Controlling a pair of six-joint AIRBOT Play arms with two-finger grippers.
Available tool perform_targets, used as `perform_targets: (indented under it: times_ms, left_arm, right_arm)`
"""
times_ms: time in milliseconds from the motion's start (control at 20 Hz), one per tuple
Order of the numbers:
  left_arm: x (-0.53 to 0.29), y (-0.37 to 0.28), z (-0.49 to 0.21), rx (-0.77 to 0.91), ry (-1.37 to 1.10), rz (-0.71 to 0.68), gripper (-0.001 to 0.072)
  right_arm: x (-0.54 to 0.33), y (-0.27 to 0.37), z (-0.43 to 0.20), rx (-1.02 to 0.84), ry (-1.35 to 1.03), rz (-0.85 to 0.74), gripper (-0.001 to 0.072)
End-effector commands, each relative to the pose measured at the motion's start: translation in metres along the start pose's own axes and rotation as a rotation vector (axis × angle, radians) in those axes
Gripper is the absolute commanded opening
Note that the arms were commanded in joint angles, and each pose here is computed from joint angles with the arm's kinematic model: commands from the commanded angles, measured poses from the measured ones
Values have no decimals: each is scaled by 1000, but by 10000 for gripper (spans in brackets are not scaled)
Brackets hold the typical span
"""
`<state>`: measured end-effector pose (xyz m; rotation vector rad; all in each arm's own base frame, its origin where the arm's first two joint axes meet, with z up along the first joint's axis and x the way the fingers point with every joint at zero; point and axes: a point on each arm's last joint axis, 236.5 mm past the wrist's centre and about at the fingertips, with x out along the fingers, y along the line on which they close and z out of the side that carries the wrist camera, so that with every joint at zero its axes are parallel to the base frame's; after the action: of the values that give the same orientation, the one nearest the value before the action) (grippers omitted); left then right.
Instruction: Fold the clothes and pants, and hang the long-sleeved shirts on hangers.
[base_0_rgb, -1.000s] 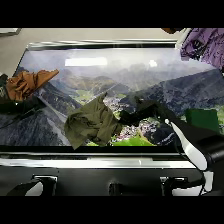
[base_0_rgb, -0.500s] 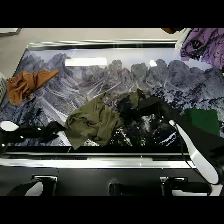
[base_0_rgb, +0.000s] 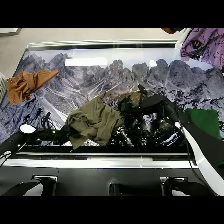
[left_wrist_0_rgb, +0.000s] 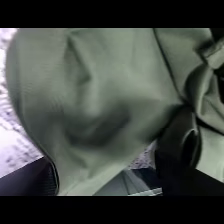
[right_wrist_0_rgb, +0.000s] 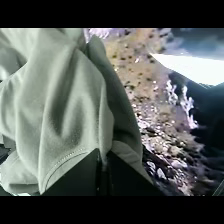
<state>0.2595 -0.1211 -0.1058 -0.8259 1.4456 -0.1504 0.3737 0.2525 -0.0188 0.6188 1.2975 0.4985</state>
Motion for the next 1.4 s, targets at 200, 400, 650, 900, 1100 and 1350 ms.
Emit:
perform_targets:
  times_ms: [200, 400, 650, 900, 1100, 1350]
  left_arm:
    - [-20, -37, 28, 87, -58, -59, 15]
    - [-172, -120, 123, 301, -407, -69, 13]
    - [-411, -204, 127, 556, -934, 44, 14]
    - [-517, -230, 39, 674, -1246, 134, 15]
    - [-541, -219, -6, 620, -1333, 162, 15]
    - [-477, -194, 34, 560, -1113, 160, 15]
  right_arm:
    - [-47, 20, 20, -148, -108, -60, 26]
    - [-170, 48, 103, -384, -414, -352, 26]
    - [-395, 144, 124, -576, -936, -490, 26]
    - [-525, 165, 39, -580, -1181, -507, 27]
    - [-550, 163, 7, -518, -1232, -453, 27]
    - [-468, 144, 72, -415, -1048, -473, 27]
